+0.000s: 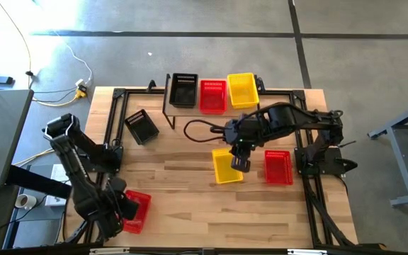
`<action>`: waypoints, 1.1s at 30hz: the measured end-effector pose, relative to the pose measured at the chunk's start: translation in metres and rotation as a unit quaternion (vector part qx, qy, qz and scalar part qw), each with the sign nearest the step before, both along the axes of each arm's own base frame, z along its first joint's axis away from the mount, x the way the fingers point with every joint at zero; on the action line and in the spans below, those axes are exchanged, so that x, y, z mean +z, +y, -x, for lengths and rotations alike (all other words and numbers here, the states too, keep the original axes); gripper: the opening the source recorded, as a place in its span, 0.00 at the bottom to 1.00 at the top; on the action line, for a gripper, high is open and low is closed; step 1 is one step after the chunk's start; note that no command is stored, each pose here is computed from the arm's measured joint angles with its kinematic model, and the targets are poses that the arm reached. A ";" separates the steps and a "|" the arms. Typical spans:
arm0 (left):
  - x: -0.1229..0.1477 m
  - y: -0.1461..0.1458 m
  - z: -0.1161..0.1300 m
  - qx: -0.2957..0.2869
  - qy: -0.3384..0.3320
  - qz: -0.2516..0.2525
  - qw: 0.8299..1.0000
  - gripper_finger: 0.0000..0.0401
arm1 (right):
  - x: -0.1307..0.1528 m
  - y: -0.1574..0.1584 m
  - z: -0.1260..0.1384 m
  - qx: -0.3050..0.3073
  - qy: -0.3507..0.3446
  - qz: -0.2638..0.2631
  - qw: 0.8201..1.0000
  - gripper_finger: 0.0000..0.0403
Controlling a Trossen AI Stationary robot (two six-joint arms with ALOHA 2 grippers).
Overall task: Stack baskets on shelf by color
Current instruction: Stack the left red basket on top of the red basket on the shelf
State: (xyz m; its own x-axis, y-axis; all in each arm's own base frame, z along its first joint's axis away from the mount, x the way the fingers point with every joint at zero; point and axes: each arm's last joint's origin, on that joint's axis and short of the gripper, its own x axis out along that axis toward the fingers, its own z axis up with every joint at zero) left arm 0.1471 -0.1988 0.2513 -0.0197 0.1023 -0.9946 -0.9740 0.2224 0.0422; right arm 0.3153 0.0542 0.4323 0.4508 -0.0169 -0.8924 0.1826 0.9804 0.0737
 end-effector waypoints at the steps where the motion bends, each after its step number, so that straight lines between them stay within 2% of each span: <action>1: -0.004 0.000 0.001 0.002 0.005 0.004 1.000 0.38 | 0.000 0.001 0.000 0.001 0.000 0.000 1.000 0.24; 9: -0.032 0.006 0.005 0.012 0.034 0.006 0.999 0.38 | 0.000 0.002 0.000 0.002 0.000 0.002 1.000 0.24; 14: -0.048 0.007 0.006 0.015 0.030 0.015 0.999 0.38 | 0.000 0.002 0.000 0.002 0.000 0.002 1.000 0.24; 24: -0.081 0.014 0.005 0.030 0.032 0.062 0.997 0.38 | 0.000 0.002 0.000 0.002 0.000 0.002 1.000 0.24; 28: -0.085 0.014 0.002 0.033 0.021 0.074 0.996 0.30 | 0.000 0.002 0.000 0.000 0.000 0.001 1.000 0.24; 33: -0.085 0.016 0.001 0.035 0.018 0.071 0.997 0.11 | 0.000 0.002 0.000 -0.003 0.000 0.000 1.000 0.24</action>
State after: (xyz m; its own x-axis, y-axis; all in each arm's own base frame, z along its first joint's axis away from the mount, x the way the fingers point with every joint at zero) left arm 0.1458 -0.1833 0.1660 -0.0570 -0.0413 -0.9975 -0.9858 0.1606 0.0496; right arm 0.3151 0.0562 0.4321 0.4512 -0.0185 -0.8922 0.1876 0.9794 0.0745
